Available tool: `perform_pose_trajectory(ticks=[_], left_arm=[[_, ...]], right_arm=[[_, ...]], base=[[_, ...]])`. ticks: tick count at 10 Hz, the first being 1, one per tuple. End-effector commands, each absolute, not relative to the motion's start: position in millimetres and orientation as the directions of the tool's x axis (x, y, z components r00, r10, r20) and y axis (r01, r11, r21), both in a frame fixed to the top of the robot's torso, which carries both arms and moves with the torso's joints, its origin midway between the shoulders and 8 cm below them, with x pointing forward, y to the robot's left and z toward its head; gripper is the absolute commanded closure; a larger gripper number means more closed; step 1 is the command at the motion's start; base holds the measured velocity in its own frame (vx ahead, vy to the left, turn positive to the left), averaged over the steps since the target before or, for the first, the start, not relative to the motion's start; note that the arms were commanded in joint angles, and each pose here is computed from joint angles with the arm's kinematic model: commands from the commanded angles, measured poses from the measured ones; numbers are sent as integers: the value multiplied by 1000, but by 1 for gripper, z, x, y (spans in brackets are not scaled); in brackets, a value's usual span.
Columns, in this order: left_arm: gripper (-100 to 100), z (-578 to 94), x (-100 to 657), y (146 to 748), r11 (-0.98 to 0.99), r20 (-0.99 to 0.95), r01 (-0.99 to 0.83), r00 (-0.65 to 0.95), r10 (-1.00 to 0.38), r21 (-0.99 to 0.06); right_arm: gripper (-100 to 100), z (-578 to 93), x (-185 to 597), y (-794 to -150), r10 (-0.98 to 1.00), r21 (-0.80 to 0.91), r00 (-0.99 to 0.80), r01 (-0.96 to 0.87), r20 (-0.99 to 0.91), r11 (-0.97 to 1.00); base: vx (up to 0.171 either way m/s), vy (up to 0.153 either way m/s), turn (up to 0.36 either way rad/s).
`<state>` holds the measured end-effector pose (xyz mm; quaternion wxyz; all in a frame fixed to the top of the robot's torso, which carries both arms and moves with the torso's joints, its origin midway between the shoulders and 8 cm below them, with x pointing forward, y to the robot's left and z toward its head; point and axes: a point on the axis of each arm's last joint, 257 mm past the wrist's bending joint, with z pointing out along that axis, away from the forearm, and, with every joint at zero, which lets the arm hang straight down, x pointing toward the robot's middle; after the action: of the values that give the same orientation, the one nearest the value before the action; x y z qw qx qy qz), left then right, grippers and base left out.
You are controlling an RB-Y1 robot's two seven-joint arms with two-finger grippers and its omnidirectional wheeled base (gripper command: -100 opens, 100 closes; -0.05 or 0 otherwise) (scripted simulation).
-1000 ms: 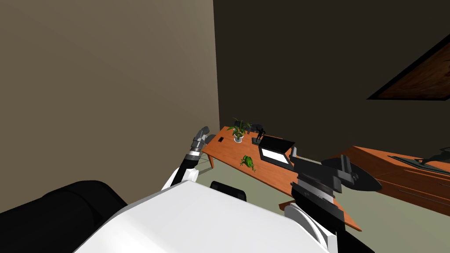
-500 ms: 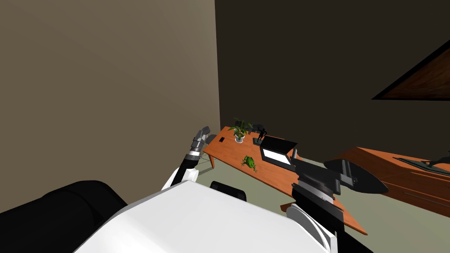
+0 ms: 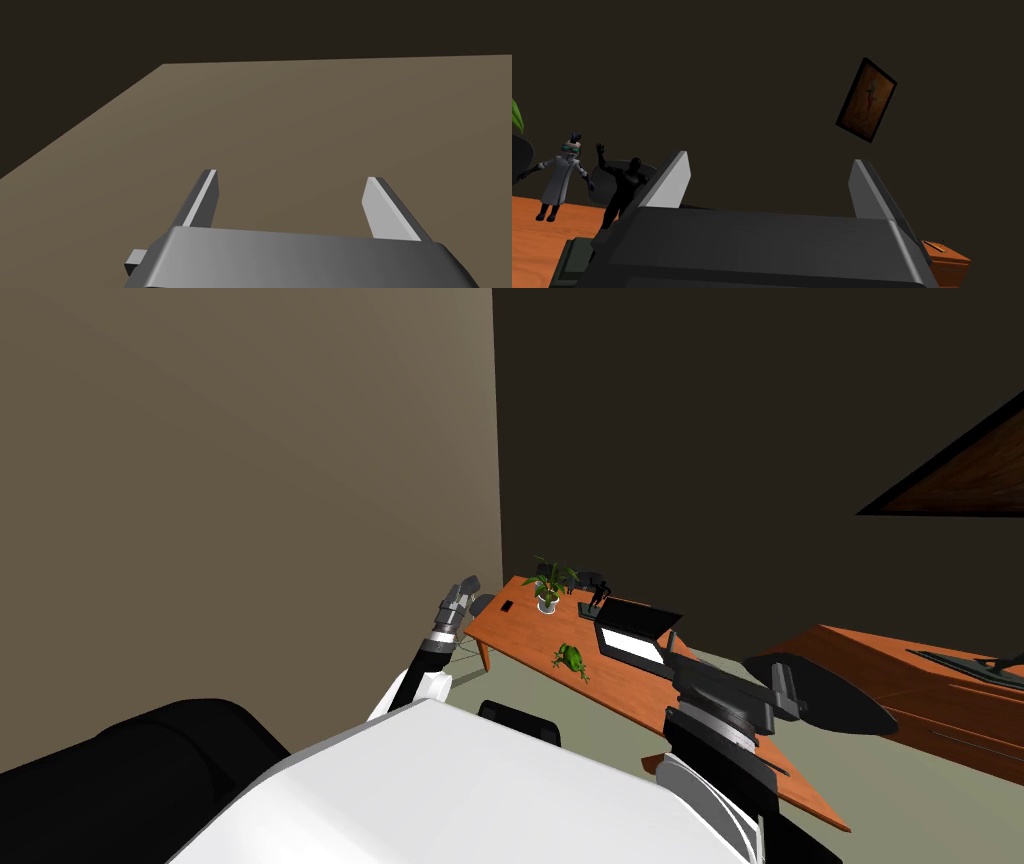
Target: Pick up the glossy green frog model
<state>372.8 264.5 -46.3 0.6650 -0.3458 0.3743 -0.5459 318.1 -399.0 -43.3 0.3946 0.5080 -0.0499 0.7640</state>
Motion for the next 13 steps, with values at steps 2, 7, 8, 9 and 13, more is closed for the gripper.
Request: perform_pose_trajectory(ticks=[2,7,8,9,13], left_arm=[[0,-46,373,264,165,-120,467,124,-985,-869],[0,-46,373,265,165,-120,467,124,-985,-869],[0,-46,373,264,165,-120,467,124,-985,-869],[0,-46,373,264,165,-120,467,124,-985,-869],[0,-46,373,265,165,-120,467,124,-985,-869]], right_arm=[[-100,-60,317,-409,455,237,-194,-644,869,-727],[-100,-93,318,-426,262,62,-230,-627,937,-776],[-100,-98,318,-429,229,34,-233,-626,945,-779],[-100,-102,318,-431,198,8,-235,-625,952,-781],[-100,-136,318,-444,11,-162,-269,-614,963,-772]], base=[[0,32,35],[-2,25,26],[0,30,33],[0,13,-1],[-2,22,41]])
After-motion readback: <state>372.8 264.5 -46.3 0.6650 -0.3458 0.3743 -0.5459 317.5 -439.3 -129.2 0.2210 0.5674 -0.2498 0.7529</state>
